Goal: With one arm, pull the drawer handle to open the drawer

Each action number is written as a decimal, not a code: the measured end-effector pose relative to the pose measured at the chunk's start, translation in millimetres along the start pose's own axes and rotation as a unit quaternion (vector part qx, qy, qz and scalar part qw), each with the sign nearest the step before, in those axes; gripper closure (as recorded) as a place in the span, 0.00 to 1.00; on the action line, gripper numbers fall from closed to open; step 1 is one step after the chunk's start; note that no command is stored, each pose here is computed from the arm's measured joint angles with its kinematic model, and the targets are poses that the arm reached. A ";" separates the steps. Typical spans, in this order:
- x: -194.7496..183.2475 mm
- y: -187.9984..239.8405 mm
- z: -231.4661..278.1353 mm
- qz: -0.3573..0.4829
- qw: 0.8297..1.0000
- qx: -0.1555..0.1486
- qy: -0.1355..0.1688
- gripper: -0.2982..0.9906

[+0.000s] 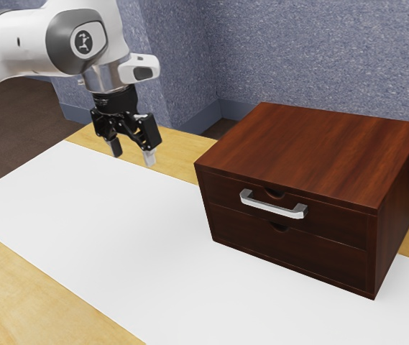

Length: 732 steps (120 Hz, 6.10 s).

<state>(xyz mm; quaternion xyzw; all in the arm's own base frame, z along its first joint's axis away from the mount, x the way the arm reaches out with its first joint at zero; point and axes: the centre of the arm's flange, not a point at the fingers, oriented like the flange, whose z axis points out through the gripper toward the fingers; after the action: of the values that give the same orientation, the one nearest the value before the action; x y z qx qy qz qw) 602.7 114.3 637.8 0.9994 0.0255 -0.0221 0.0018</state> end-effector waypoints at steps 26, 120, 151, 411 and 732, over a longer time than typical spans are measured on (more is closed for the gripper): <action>-1.0 -0.8 -1.4 0.001 1.000 -0.002 0.001 0.23; -23.4 116.0 -71.0 0.116 0.991 -0.018 0.069 0.23; -15.9 200.8 -68.1 0.387 0.915 -0.008 0.114 0.23; -26.6 235.3 63.0 0.766 0.630 0.068 0.110 0.23; -133.6 229.2 70.7 0.668 0.735 0.040 0.113 0.72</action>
<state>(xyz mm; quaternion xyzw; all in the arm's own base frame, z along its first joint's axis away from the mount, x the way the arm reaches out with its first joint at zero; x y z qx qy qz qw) 478.0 -121.7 573.7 0.7538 -0.6495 0.0967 -0.0263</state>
